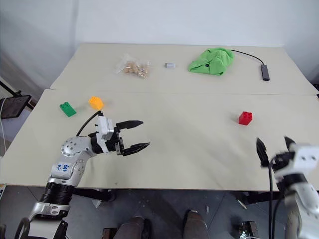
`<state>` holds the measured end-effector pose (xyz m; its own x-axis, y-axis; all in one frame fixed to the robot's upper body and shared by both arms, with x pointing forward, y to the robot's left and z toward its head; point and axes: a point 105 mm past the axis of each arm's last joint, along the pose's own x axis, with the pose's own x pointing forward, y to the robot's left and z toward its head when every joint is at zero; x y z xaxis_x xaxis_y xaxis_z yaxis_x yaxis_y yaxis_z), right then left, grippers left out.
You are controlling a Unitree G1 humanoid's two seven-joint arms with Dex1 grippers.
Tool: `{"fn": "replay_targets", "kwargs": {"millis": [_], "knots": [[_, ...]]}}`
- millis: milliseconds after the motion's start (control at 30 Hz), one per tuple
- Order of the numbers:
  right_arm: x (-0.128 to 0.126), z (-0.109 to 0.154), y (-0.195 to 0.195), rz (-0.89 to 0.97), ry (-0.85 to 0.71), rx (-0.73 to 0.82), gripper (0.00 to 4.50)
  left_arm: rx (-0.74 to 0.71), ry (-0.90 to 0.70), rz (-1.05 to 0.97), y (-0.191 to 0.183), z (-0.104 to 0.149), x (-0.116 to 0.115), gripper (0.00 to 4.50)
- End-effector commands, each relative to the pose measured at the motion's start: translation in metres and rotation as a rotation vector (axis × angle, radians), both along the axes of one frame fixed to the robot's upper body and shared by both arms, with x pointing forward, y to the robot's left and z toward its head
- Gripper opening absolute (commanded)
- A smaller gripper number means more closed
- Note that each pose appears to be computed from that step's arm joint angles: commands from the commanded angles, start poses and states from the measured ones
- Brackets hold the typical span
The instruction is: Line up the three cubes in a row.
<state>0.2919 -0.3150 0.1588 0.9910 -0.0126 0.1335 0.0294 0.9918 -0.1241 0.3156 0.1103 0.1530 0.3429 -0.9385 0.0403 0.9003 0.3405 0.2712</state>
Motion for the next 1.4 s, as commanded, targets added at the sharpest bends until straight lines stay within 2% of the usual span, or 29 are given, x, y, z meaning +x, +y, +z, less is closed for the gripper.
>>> {"fn": "replay_targets", "kwargs": {"millis": [33,167,267,400,500,600,800,833,900,967,1000,1067,1100,1167,1233,1400], "knots": [[0.019,0.008,0.001,-0.005,0.046,0.029,4.5,0.002,-0.017,0.007,0.003,0.0,-0.002,4.36],[0.055,0.016,-0.002,-0.093,0.079,0.002,4.5,0.001,-0.021,0.01,0.001,-0.001,-0.001,4.36],[0.077,0.011,-0.001,-0.132,0.116,-0.016,4.5,0.001,-0.026,0.006,-0.002,-0.002,-0.002,4.36],[0.089,0.006,-0.012,-0.21,0.125,-0.038,4.5,0.004,-0.036,0.005,-0.004,-0.002,-0.007,4.36],[0.092,-0.003,-0.012,-0.211,0.152,0.002,4.5,0.004,-0.031,0.019,-0.001,-0.003,-0.01,4.36],[0.093,-0.009,-0.006,-0.186,0.162,0.03,3.94,0.01,-0.026,0.034,0.002,-0.004,-0.012,4.5],[0.094,-0.011,0.011,-0.094,0.171,0.068,1.95,0.019,-0.023,0.048,0.005,-0.004,-0.012,4.5],[0.096,-0.005,0.018,-0.047,0.165,0.083,1.61,0.023,-0.023,0.05,0.006,-0.003,-0.011,4.5],[0.099,0.013,0.039,0.092,0.157,0.072,1.5,0.032,-0.022,0.056,0.01,-0.003,-0.01,4.5],[0.093,0.038,0.091,0.448,0.152,0.003,1.5,0.041,-0.017,0.067,0.016,-0.003,-0.009,4.5],[0.082,0.046,0.117,0.649,0.15,-0.043,1.5,0.047,-0.012,0.072,0.019,-0.004,-0.009,4.5],[0.057,0.047,0.15,0.948,0.173,-0.173,1.5,0.055,-0.001,0.081,0.025,-0.006,-0.01,4.5],[0.045,0.039,0.161,1.075,0.201,-0.278,1.5,0.059,0.006,0.087,0.028,-0.008,-0.011,4.5],[0.037,0.016,0.169,1.211,0.275,-0.466,1.5,0.063,0.021,0.101,0.033,-0.012,-0.012,4.5],[0.04,-0.006,0.169,1.269,0.345,-0.564,1.5,0.062,0.035,0.117,0.038,-0.015,-0.014,4.5],[0.051,-0.02,0.178,1.341,0.304,-0.561,1.5,0.048,0.044,0.16,0.047,-0.016,-0.017,4.5]]}}
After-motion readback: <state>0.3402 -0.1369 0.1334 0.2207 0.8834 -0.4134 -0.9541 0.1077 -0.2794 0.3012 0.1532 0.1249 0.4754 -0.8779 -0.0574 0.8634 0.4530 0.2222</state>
